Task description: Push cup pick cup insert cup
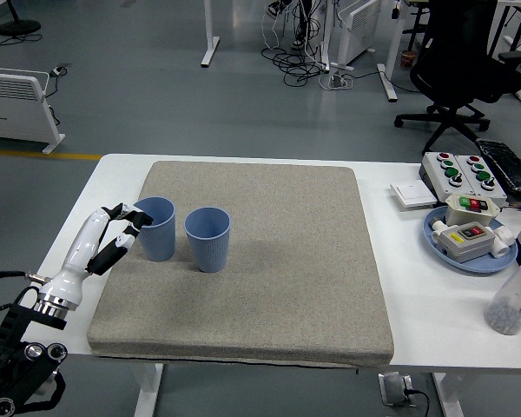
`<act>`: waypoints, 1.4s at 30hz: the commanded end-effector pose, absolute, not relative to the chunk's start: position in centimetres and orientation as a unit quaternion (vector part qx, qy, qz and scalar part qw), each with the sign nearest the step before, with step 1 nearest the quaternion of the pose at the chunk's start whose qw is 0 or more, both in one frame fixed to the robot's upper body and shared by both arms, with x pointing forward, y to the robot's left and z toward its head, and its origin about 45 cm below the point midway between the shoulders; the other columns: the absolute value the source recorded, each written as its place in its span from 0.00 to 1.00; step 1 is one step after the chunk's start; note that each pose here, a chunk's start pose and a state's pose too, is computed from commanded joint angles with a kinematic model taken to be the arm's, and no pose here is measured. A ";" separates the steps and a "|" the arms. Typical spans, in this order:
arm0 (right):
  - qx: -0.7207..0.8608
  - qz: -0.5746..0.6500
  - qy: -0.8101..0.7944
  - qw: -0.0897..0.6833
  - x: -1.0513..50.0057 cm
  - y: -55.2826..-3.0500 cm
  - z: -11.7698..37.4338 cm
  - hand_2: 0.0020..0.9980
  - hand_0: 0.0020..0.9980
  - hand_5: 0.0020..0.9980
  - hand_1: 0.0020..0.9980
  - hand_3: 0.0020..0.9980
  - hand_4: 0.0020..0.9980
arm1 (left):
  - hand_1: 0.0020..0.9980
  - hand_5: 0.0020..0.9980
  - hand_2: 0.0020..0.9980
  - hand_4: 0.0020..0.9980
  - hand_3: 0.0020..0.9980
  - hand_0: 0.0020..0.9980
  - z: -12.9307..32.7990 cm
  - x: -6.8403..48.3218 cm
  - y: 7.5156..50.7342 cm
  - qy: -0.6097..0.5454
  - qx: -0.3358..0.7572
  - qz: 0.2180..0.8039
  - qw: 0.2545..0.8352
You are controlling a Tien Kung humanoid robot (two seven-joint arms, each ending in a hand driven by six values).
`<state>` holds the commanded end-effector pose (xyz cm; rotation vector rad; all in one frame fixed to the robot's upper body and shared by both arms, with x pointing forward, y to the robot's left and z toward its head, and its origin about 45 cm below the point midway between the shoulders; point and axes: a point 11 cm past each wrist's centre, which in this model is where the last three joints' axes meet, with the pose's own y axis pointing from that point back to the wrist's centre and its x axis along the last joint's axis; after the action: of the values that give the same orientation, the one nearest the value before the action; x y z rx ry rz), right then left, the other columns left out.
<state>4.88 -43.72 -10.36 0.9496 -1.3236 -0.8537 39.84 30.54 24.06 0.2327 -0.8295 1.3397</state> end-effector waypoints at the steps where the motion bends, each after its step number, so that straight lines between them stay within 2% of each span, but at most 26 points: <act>1: 0.411 -0.369 -0.572 0.607 4.9 -43.7 -10.4 0.69 0.72 0.43 0.65 0.61 0.17 | 0.77 1.00 0.80 0.92 0.81 0.82 25.5 40.2 30.1 -0.387 0.110 0.589 0.701; 2: 0.411 -0.369 -0.572 0.607 4.9 -43.7 -10.3 0.69 0.72 0.43 0.65 0.61 0.17 | 0.77 1.00 0.80 0.92 0.81 0.82 26.5 40.3 29.3 -0.400 0.118 0.580 0.700; 3: 0.410 -0.369 -0.572 0.607 4.9 -43.7 -10.3 0.69 0.72 0.43 0.65 0.61 0.17 | 0.88 1.00 0.93 1.00 0.97 0.89 27.1 40.4 28.9 -0.408 0.123 0.574 0.699; 8: 0.409 -0.371 -0.570 0.608 4.7 -43.8 -10.4 0.69 0.72 0.43 0.65 0.61 0.17 | 0.88 1.00 0.93 1.00 0.97 0.89 30.6 41.6 26.1 -0.475 0.192 0.516 0.687; 9: 0.409 -0.371 -0.570 0.608 4.7 -43.8 -10.4 0.69 0.72 0.43 0.65 0.61 0.17 | 0.90 0.88 0.95 1.00 1.00 0.89 30.7 41.7 26.0 -0.481 0.202 0.510 0.684; 14: 0.409 -0.371 -0.569 0.609 4.6 -43.8 -10.4 0.69 0.72 0.43 0.65 0.61 0.17 | 0.90 0.88 0.95 1.00 1.00 0.89 31.3 43.1 24.3 -0.505 0.275 0.459 0.678; 15: 0.409 -0.371 -0.569 0.609 4.5 -43.8 -10.4 0.69 0.72 0.43 0.65 0.61 0.18 | 0.90 0.80 0.96 1.00 1.00 0.87 31.4 43.3 23.9 -0.507 0.292 0.446 0.677; 20: 0.409 -0.372 -0.569 0.609 4.5 -43.8 -10.4 0.69 0.72 0.43 0.65 0.61 0.18 | 0.90 0.80 0.96 1.00 1.00 0.87 30.9 44.4 22.8 -0.506 0.374 0.400 0.666; 21: 0.409 -0.373 -0.569 0.609 4.4 -43.8 -10.4 0.69 0.72 0.43 0.65 0.61 0.18 | 0.91 0.88 0.97 1.00 1.00 0.89 30.8 44.6 22.7 -0.505 0.381 0.397 0.665; 26: 0.409 -0.373 -0.567 0.610 4.4 -43.7 -10.4 0.69 0.72 0.43 0.65 0.61 0.18 | 0.91 0.88 0.97 1.00 1.00 0.89 30.3 45.8 22.2 -0.497 0.409 0.387 0.661; 27: 0.409 -0.373 -0.567 0.611 4.4 -43.7 -10.4 0.69 0.72 0.43 0.65 0.61 0.18 | 0.93 0.92 0.98 1.00 1.00 0.91 30.2 46.0 22.2 -0.496 0.416 0.383 0.659; 32: 0.408 -0.372 -0.566 0.612 4.3 -43.8 -10.4 0.69 0.72 0.43 0.65 0.61 0.18 | 0.93 0.92 0.98 1.00 1.00 0.91 28.9 46.5 22.0 -0.486 0.452 0.356 0.658; 33: 0.408 -0.371 -0.566 0.612 4.3 -43.8 -10.4 0.68 0.72 0.43 0.64 0.61 0.18 | 0.92 0.89 0.98 1.00 1.00 0.90 28.5 46.5 22.0 -0.482 0.460 0.347 0.660; 38: 0.407 -0.371 -0.567 0.613 4.2 -43.9 -10.4 0.68 0.72 0.43 0.64 0.61 0.18 | 0.92 0.89 0.98 1.00 1.00 0.90 27.6 46.5 21.5 -0.477 0.477 0.319 0.665; 39: 0.407 -0.370 -0.567 0.613 4.2 -43.9 -10.4 0.68 0.72 0.42 0.64 0.61 0.18 | 0.92 0.82 0.98 1.00 1.00 0.89 27.5 46.6 21.4 -0.480 0.480 0.315 0.664; 42: 0.407 -0.370 -0.567 0.614 4.3 -44.0 -10.3 0.68 0.72 0.42 0.64 0.61 0.18 | 0.92 0.82 0.98 1.00 1.00 0.89 27.1 46.9 21.3 -0.483 0.490 0.303 0.659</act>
<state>4.26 -43.95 -10.35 0.9388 -1.3061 -0.8528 46.88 21.26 27.13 1.1094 -1.0925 0.6863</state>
